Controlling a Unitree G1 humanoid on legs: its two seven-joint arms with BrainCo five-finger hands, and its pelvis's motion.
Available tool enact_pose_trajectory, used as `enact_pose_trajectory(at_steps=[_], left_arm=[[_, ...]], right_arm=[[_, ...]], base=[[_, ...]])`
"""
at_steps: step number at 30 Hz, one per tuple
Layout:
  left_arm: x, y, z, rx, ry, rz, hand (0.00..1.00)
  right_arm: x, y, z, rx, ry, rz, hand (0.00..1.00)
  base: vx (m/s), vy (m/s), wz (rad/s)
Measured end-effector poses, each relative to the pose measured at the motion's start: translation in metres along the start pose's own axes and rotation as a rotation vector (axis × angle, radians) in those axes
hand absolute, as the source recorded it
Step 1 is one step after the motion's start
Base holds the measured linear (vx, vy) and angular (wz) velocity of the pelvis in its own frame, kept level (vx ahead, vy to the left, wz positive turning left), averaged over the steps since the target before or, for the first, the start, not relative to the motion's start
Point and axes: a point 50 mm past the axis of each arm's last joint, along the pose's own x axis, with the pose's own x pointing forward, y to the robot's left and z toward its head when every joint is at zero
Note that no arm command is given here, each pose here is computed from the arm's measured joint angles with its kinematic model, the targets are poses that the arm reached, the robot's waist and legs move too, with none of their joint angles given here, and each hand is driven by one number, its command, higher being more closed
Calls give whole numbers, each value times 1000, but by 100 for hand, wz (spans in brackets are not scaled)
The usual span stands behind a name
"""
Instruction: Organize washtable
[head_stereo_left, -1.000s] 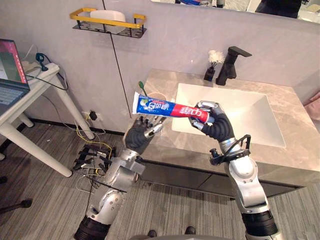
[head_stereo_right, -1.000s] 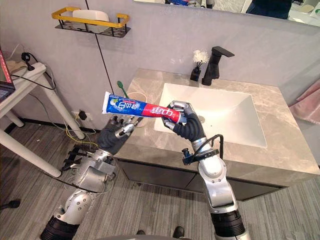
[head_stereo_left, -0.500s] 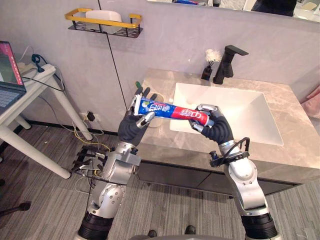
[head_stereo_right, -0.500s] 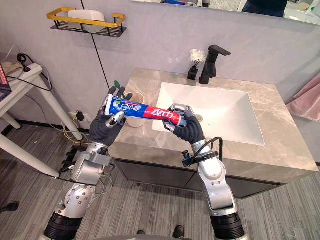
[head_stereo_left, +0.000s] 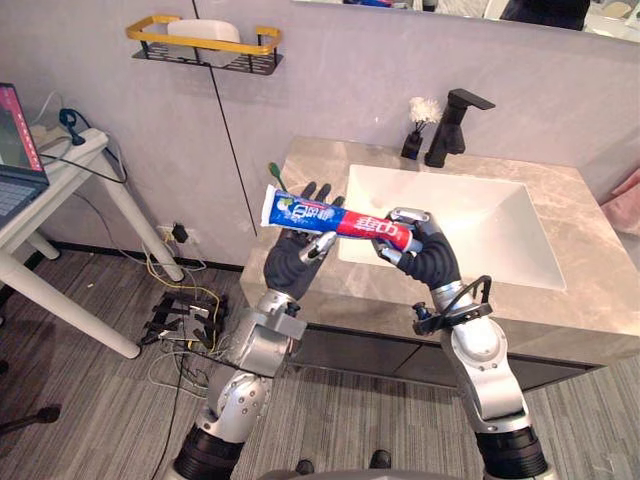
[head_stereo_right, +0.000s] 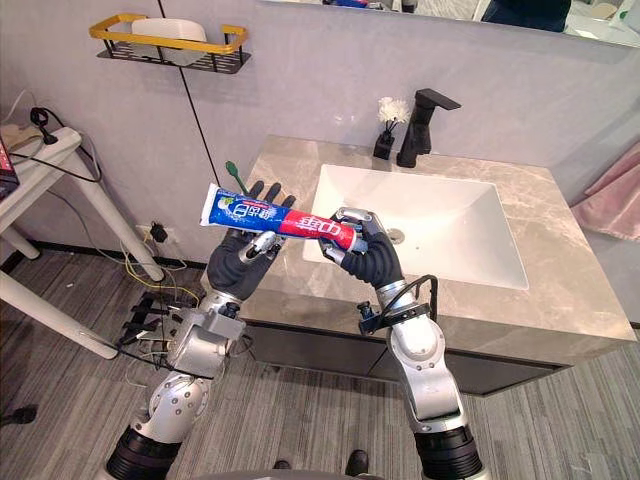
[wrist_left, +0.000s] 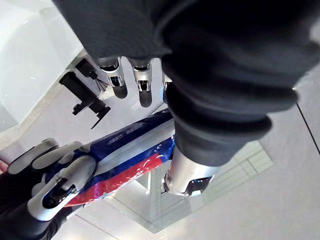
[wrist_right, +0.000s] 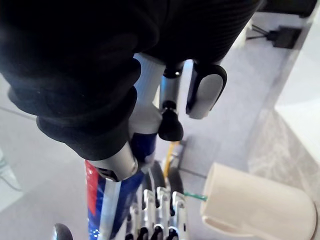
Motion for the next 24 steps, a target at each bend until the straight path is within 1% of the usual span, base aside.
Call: enact_pose_trajectory(at_steps=[6,7,22,23,24], left_arm=[[7,-4,2,-1,-12,-24,0],[7,-4,2,-1,-12,-23,100],[8,1,3,-16,-41,22,100],[8,1,3,-16,-43,22,100],[8,1,3,-16,-44,23,100]], right_arm=[[1,14,1,27,-6,53,100],[1,14,1,30,-6,54,100],[-7,22,-5,65,38,89,100],[-7,22,-6,67,38,91,0],[-7,23,-6,67,40,94,0]], base=[[-34,7,-7],[-29,9,-7],[-1,0,0],[0,0,0],[-14,5,-4]])
